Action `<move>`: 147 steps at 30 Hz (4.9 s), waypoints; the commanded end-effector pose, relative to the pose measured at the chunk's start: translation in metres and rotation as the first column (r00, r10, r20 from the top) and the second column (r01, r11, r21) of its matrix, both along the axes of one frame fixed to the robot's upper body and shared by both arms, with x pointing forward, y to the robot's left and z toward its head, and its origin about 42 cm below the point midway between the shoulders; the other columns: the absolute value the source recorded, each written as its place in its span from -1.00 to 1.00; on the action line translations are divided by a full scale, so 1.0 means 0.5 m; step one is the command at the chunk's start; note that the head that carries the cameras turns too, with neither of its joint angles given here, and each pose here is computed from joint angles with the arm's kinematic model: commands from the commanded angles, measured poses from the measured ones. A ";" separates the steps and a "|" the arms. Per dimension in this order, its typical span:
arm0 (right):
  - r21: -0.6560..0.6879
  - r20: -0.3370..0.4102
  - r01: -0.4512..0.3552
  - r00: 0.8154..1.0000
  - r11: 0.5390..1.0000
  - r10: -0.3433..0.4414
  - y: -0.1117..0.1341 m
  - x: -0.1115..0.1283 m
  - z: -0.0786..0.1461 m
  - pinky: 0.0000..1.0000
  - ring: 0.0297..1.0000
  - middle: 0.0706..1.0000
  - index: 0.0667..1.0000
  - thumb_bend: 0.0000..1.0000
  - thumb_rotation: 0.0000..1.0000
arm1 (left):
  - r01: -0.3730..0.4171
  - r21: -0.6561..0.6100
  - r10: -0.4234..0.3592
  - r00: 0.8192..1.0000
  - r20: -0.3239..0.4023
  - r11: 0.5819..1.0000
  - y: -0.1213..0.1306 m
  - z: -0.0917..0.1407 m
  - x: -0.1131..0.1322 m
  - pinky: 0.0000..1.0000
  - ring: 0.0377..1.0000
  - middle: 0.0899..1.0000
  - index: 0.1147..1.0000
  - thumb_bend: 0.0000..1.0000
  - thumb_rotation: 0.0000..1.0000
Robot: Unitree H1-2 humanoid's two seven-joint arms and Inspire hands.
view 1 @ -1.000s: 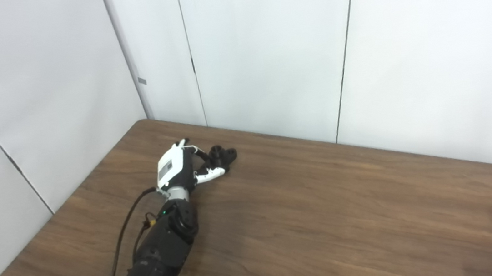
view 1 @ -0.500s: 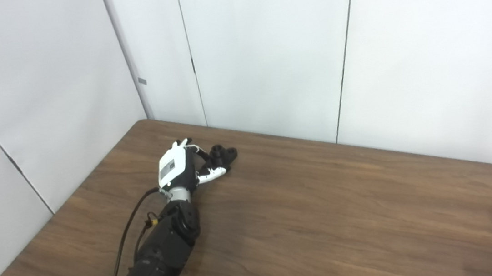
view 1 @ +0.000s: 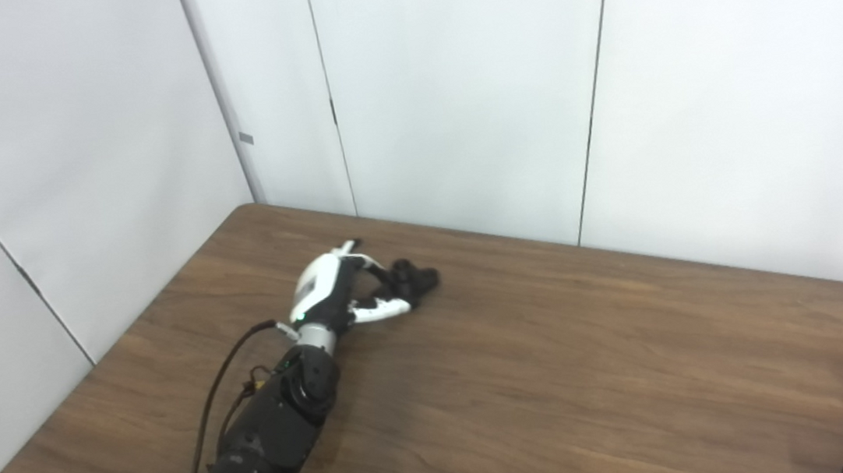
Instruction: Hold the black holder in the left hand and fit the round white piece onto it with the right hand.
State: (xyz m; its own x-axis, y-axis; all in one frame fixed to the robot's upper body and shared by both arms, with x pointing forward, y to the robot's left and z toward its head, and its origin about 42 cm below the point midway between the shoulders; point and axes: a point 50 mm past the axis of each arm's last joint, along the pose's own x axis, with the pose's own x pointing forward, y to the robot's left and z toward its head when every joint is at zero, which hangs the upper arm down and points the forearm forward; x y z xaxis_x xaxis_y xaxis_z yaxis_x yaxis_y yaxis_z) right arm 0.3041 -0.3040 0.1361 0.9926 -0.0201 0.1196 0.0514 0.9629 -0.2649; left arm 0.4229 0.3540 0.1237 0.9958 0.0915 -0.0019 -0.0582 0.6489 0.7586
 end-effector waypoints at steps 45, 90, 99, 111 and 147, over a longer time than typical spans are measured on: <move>0.026 0.187 -0.030 0.982 0.999 0.024 0.129 0.042 0.120 0.15 0.27 0.64 0.63 0.36 -0.73 | 0.724 -0.032 -0.710 0.666 -0.228 0.689 -0.397 -0.131 -0.081 1.00 1.00 0.97 -0.17 0.05 -0.88; -0.947 -0.130 -0.031 0.948 0.319 -0.292 -0.063 0.226 0.490 0.93 1.00 1.00 0.72 1.00 -0.27 | 0.690 -0.065 -0.684 0.694 -0.224 0.721 -0.282 -0.173 -0.079 1.00 1.00 0.93 -0.17 0.05 -0.90; -0.941 -0.205 -0.090 0.918 0.326 -0.340 -0.079 0.232 0.476 0.88 1.00 1.00 0.77 1.00 -0.31 | 0.693 -0.065 -0.687 0.690 -0.228 0.718 -0.280 -0.174 -0.081 1.00 1.00 0.93 -0.17 0.05 -0.90; -0.976 -0.167 -0.097 0.904 0.193 -0.394 -0.099 0.260 0.441 0.92 1.00 1.00 0.83 0.94 -0.36 | 0.693 -0.069 -0.687 0.689 -0.229 0.718 -0.276 -0.174 -0.084 1.00 1.00 0.93 -0.17 0.05 -0.90; -0.970 -0.182 -0.101 0.903 0.219 -0.390 -0.121 0.340 0.351 0.82 0.97 0.98 0.66 0.90 -0.36 | 0.698 -0.081 -0.695 0.684 -0.222 0.712 -0.278 -0.176 -0.098 1.00 1.00 0.92 -0.17 0.05 -0.90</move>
